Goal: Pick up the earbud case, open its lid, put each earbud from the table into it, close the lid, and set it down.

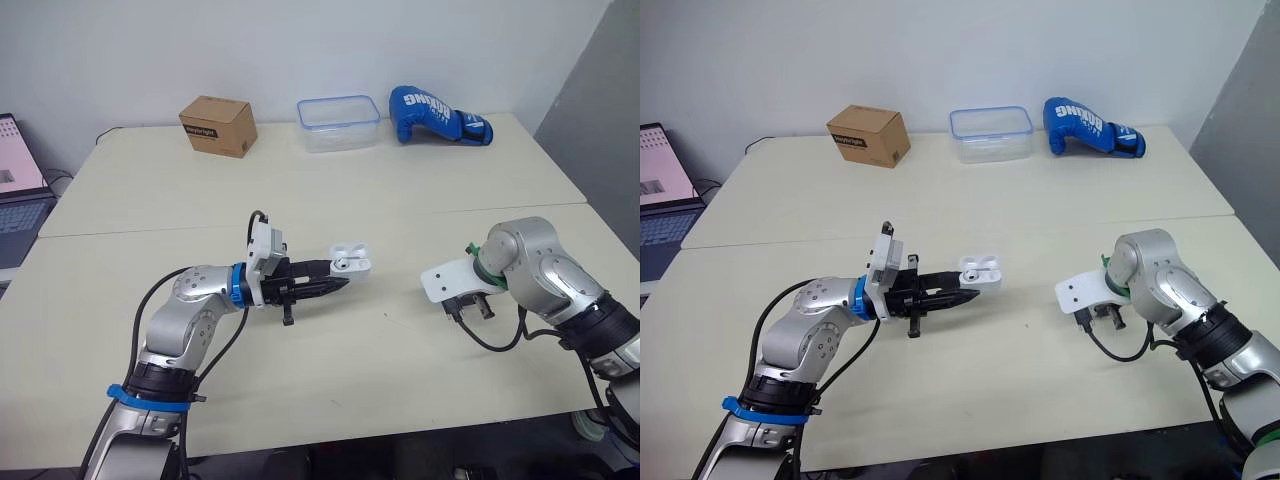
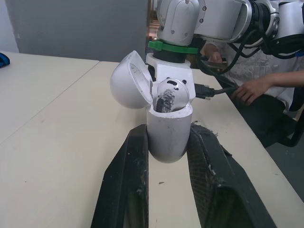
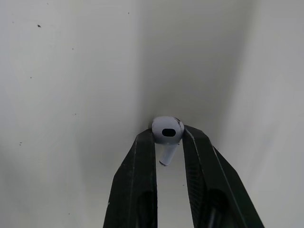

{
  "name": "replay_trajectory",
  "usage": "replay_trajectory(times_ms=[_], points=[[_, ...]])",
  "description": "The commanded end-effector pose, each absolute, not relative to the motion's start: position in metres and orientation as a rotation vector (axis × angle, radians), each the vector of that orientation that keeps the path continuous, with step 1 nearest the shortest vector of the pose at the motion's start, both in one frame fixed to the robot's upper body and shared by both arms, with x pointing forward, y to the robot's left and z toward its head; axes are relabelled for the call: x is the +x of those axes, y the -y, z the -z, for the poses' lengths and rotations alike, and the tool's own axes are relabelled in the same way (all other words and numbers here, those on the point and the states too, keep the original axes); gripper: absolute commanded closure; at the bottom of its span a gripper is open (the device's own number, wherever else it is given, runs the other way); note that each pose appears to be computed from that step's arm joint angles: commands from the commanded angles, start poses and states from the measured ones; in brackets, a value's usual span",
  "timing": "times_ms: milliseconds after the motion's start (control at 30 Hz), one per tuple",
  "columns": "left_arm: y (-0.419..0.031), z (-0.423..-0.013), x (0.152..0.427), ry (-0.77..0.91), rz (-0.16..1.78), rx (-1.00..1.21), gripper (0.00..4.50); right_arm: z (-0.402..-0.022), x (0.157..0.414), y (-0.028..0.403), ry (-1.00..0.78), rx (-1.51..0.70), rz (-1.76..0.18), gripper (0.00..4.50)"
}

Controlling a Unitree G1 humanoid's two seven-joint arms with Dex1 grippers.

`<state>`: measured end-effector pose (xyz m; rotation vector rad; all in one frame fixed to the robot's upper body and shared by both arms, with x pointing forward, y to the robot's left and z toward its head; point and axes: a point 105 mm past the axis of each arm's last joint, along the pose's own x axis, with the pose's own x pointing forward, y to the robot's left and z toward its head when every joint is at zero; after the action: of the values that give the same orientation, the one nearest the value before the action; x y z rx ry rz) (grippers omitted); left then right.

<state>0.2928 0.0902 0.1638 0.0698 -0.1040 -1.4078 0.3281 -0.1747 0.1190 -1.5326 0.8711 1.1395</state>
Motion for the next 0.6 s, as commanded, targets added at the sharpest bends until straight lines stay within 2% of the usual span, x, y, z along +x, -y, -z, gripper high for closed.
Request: replay_trajectory(times_ms=[33, 200, 600], points=[[-0.088, -0.174, 0.289, 0.162, 1.418, 0.101, 3.73, -0.123, 0.327, 0.177, -0.867, -1.455, -1.109, 4.10], [-0.088, -0.173, 0.291, 0.165, 1.406, 0.088, 3.73, -0.148, 0.333, 0.166, -0.701, -1.224, -1.047, 4.10], [-0.091, -0.169, 0.299, 0.174, 1.385, 0.053, 3.73, -0.185, 0.327, 0.113, -0.277, -0.408, -0.931, 4.10]])
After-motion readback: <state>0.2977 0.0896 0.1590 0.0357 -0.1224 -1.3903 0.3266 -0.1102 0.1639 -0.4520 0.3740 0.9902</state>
